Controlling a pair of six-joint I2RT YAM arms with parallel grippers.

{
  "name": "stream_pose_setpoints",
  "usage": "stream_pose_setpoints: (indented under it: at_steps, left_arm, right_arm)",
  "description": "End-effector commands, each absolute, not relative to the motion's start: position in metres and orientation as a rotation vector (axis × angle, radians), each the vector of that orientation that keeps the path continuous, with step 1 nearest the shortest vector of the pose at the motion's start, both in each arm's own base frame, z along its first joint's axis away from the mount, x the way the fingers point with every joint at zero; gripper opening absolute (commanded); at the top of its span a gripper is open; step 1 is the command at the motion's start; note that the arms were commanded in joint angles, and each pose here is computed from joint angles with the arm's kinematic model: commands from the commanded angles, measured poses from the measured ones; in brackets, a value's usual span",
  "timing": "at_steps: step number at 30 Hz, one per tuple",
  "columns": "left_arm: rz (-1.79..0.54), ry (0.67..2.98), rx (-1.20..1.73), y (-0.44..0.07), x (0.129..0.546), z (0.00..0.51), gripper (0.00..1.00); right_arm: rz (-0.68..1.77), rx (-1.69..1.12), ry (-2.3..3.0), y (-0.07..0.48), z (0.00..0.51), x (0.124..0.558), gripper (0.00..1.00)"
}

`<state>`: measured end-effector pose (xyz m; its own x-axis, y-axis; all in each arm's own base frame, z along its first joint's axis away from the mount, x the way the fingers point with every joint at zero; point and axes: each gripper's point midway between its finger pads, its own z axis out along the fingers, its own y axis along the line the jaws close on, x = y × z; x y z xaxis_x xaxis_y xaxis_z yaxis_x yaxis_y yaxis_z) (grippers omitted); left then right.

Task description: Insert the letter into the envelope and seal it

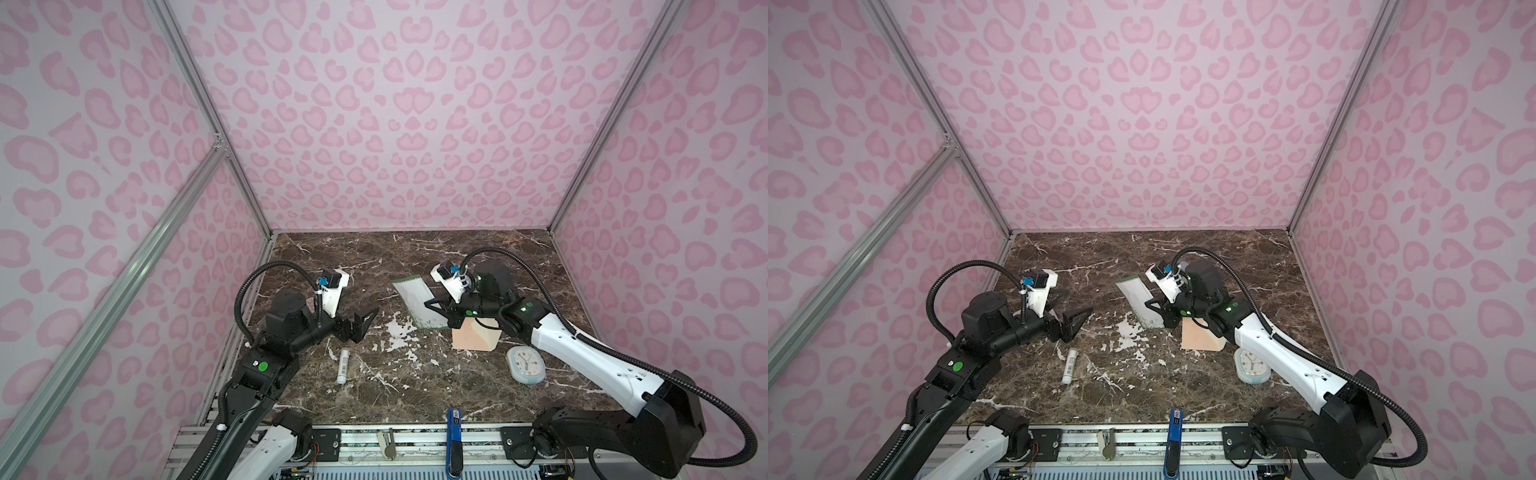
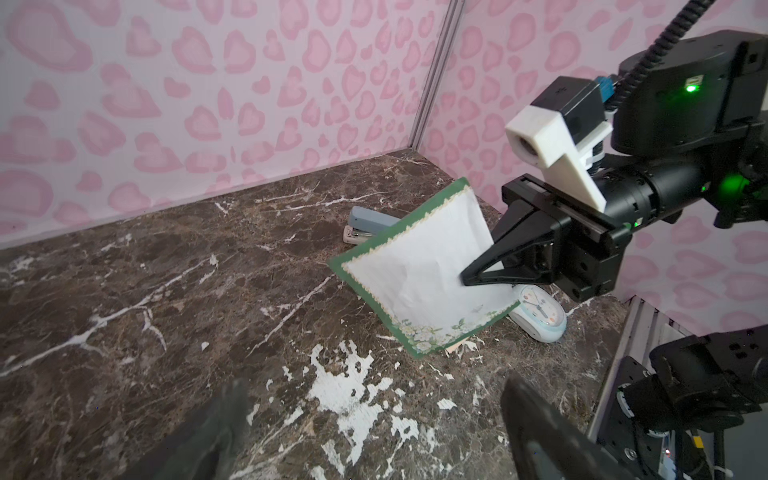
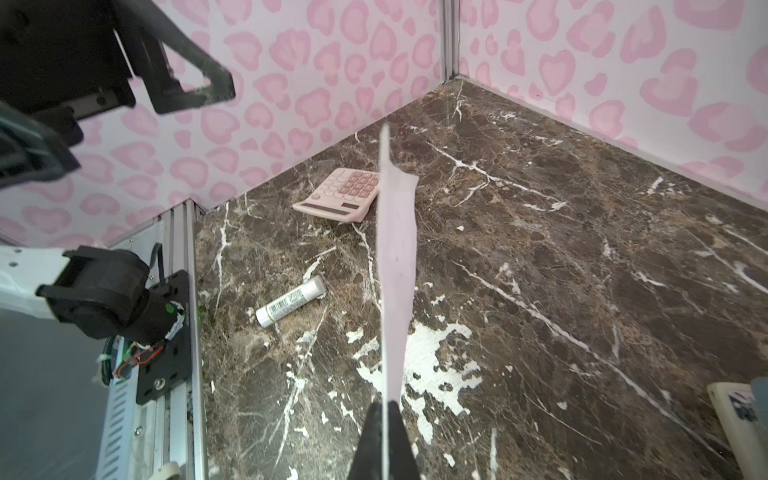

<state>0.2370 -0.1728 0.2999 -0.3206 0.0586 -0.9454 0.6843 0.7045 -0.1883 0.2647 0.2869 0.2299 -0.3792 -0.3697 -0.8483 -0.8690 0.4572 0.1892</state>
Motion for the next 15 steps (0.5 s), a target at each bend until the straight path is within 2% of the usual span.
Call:
stream_pose_setpoints:
  at_steps: [1,10,15]
  left_arm:
    - [-0.673,1.701,0.706,-0.181,0.233,0.314,0.98]
    - [-0.763,1.645,0.852,-0.202,0.217,0.314,1.0]
    - [-0.788,1.646,0.865,-0.207,0.218,0.31,0.96]
  right_arm:
    - [0.738,-1.177,1.923,0.285,0.221,0.254,0.0]
    - [0.77,-1.388,1.727,0.304,0.234,0.217,0.0]
    - [0.783,-1.442,1.717,0.309,0.235,0.207,0.0]
